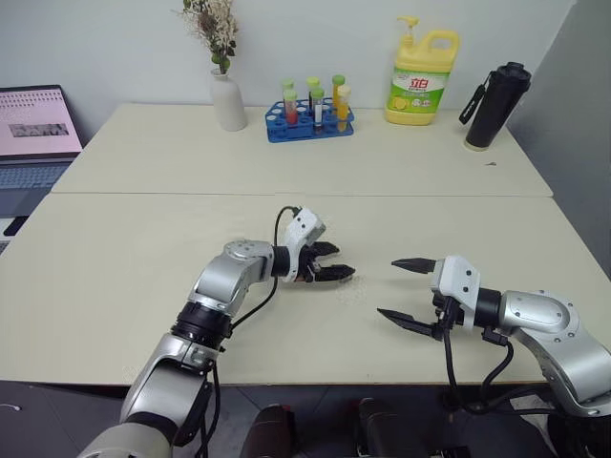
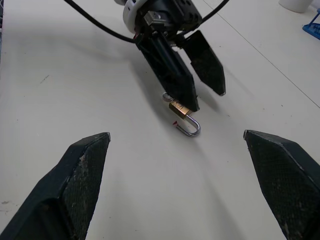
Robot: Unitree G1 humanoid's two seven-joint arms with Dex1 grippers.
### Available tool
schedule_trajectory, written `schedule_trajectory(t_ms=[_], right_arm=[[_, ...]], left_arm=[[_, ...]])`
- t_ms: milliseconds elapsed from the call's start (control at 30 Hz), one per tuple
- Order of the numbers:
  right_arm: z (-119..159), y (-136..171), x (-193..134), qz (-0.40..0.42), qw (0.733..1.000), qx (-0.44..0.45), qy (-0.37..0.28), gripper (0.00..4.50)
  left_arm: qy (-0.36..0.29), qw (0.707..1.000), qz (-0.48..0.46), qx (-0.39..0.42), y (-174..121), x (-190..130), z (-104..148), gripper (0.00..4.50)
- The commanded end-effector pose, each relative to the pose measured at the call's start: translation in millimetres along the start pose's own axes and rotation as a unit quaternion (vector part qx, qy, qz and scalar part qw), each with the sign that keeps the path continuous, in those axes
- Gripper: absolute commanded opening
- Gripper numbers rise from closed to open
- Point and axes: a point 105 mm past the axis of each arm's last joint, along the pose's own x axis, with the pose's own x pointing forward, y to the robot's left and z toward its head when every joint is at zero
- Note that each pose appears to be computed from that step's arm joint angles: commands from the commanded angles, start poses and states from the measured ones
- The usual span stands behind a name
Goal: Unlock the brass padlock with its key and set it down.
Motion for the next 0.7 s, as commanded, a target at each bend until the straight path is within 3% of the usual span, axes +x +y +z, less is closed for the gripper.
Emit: schedule_trajectory(t_ms=[33, 167, 333, 500, 700], right_arm=[[10, -3, -2, -0.004, 1.0, -0.018, -0.014, 4.5], [10, -4, -2, -0.006, 1.0, -0.014, -0.013, 4.5], [10, -7, -4, -0.001, 1.0, -0.022, -0.009, 4.5], [9, -14, -7, 0.019, 1.0, -0.02, -0.004, 4.5], [5, -21, -8, 0.04, 0.999, -0.02, 0.003, 4.5]], left_arm=[[-0.054, 0.995, 0.031, 0.078, 14, -19, 38, 3.52], [-0.076, 0.985, 0.035, 0.154, 7, -53, 62, 3.52], [-0.022, 0.968, 0.082, 0.237, 2, -98, 44, 3.52], [-0.004, 0.973, 0.087, 0.215, -13, -123, 19, 3.52], [-0.024, 0.98, 0.082, 0.179, -26, -122, 10, 3.52]])
